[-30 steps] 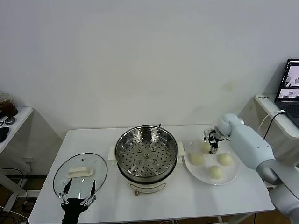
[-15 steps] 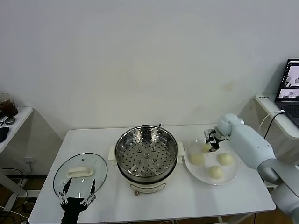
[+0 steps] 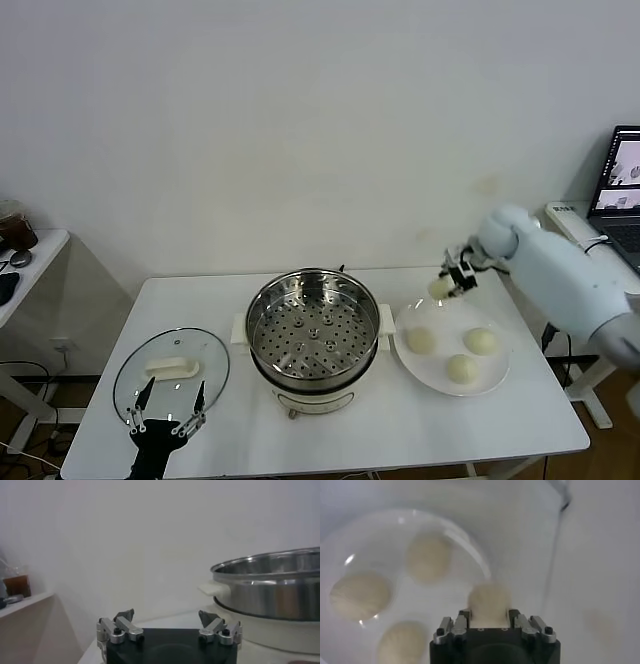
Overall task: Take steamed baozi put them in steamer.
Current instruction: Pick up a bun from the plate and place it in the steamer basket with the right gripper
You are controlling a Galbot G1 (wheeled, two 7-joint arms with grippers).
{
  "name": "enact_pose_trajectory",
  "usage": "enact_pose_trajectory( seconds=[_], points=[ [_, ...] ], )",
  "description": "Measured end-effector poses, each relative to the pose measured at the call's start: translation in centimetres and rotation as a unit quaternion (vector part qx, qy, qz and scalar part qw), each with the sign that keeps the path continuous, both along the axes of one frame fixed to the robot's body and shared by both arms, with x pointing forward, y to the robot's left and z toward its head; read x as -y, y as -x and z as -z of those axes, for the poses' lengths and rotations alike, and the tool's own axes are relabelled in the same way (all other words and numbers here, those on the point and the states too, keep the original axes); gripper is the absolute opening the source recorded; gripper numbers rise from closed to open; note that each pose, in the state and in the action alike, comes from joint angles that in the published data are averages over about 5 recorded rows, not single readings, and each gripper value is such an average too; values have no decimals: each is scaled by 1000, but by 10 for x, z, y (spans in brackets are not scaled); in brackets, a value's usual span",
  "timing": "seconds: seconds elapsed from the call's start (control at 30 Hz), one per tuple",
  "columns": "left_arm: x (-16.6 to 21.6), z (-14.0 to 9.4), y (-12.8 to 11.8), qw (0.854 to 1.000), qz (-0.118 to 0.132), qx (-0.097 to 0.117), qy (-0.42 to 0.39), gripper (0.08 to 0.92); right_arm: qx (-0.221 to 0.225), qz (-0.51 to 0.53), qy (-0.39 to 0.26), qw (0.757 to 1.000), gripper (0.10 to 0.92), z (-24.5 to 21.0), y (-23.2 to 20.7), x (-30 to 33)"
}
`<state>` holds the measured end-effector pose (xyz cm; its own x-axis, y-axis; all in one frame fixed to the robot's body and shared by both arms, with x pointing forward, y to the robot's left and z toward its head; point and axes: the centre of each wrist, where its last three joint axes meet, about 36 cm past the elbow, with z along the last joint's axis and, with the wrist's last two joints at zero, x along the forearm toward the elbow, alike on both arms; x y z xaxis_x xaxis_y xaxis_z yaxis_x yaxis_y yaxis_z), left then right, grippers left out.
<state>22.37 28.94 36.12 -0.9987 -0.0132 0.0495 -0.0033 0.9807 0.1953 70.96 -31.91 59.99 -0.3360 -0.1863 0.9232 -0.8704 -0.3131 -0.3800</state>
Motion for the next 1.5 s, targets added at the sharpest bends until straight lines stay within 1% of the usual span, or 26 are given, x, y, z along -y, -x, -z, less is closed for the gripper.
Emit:
enact_pose_trajectory(
  seconds=[0.2,0.3,0.43,0.67,0.87,1.13,1.33,1.4,1.5],
  points=[
    [-2,-3,-4,1000,-1,7,0,823,20,-88,-31,995,475,-66,2,-53],
    [-5,-4,-5,1000,-4,9,-1,823,18,-137,-38,990,475,-81,4,-88],
    [-8,-6,-7,1000,-7,12,-2,823,10,-205,-39,978,475,-87,7,-137],
    [-11,-7,-8,1000,-14,13,-4,823,-10,-331,-17,943,480,-72,15,-218],
    [-13,-7,-9,1000,-20,15,-3,823,-10,-421,25,907,484,-48,22,-262],
    [-13,-4,-10,1000,-22,13,-3,823,9,-499,77,863,484,-19,21,-288],
    [-13,-4,-11,1000,-22,13,-3,823,18,-533,101,840,485,-5,18,-296],
    [-13,-3,-11,1000,-22,13,-3,823,21,-540,107,835,499,-2,16,-297],
    [-13,-3,-11,1000,-23,12,-2,823,24,-547,112,829,562,4,14,-298]
  ],
)
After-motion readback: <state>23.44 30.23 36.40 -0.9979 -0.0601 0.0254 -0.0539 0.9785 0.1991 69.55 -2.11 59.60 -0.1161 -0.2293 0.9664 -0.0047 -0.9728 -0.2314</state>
